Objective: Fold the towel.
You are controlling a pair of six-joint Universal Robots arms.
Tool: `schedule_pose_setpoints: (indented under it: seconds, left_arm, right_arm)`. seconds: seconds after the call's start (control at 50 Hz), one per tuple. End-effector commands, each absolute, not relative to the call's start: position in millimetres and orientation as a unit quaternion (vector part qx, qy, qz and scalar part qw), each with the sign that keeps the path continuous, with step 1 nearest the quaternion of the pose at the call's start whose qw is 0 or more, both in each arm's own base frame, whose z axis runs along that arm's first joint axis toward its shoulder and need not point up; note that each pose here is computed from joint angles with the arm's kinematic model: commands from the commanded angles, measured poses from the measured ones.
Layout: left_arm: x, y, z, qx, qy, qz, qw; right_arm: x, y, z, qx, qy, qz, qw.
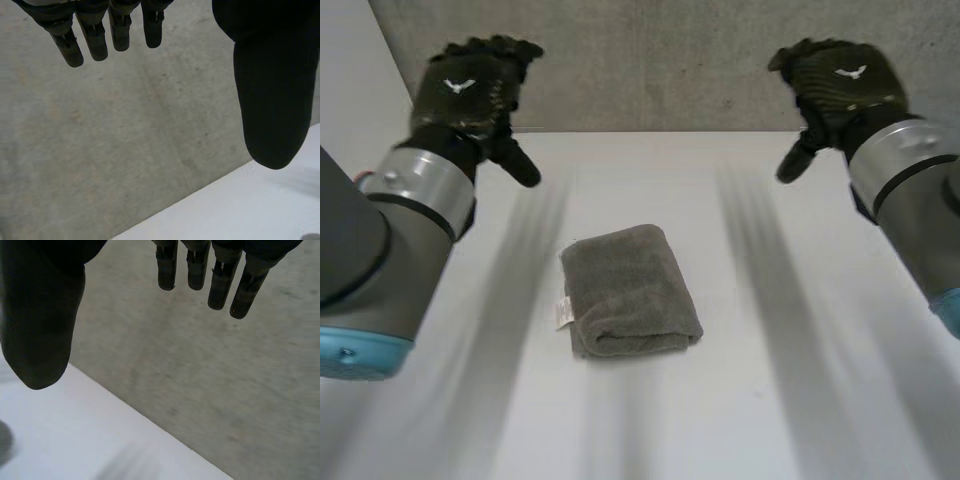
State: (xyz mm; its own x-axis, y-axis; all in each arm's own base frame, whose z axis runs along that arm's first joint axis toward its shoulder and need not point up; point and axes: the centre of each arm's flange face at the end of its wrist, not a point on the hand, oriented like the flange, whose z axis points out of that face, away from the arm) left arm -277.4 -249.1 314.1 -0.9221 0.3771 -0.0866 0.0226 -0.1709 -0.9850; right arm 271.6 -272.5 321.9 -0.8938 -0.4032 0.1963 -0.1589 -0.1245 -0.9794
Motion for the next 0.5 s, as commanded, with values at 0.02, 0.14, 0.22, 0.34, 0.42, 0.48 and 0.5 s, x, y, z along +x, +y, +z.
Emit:
schedule_pose_setpoints:
  seconds: [0.02,0.14,0.22,0.34,0.42,0.48,0.5]
  left_arm:
    - [-256.7,-255.5,326.4,-0.103,-0.675,0.722,0.107]
    - [-256.1,-254.6,325.2,-0.104,-0.683,0.714,0.113]
    - [-258.2,-253.1,324.9,-0.11,-0.684,0.711,0.121]
    - [-257.9,-253.1,324.2,-0.111,-0.685,0.71,0.121]
    - [-258.6,-252.2,323.7,-0.112,-0.685,0.709,0.122]
    - [-259.1,-251.5,322.8,-0.114,-0.686,0.708,0.122]
    - [-259.3,-251.5,322.4,-0.116,-0.686,0.708,0.122]
  right_arm:
    - [259.2,-277.9,328.7,-0.182,0.674,-0.715,0.049]
    - [259.7,-276.5,328.4,-0.184,0.679,-0.709,0.048]
    - [258.4,-277.7,328.4,-0.182,0.679,-0.709,0.047]
    - [256.1,-279.9,327.9,-0.178,0.681,-0.709,0.048]
    - [255.9,-280.2,327.1,-0.174,0.683,-0.708,0.052]
    - [258.7,-277.8,324.4,-0.179,0.683,-0.706,0.06]
    - [262.2,-276.1,323.5,-0.187,0.679,-0.706,0.069]
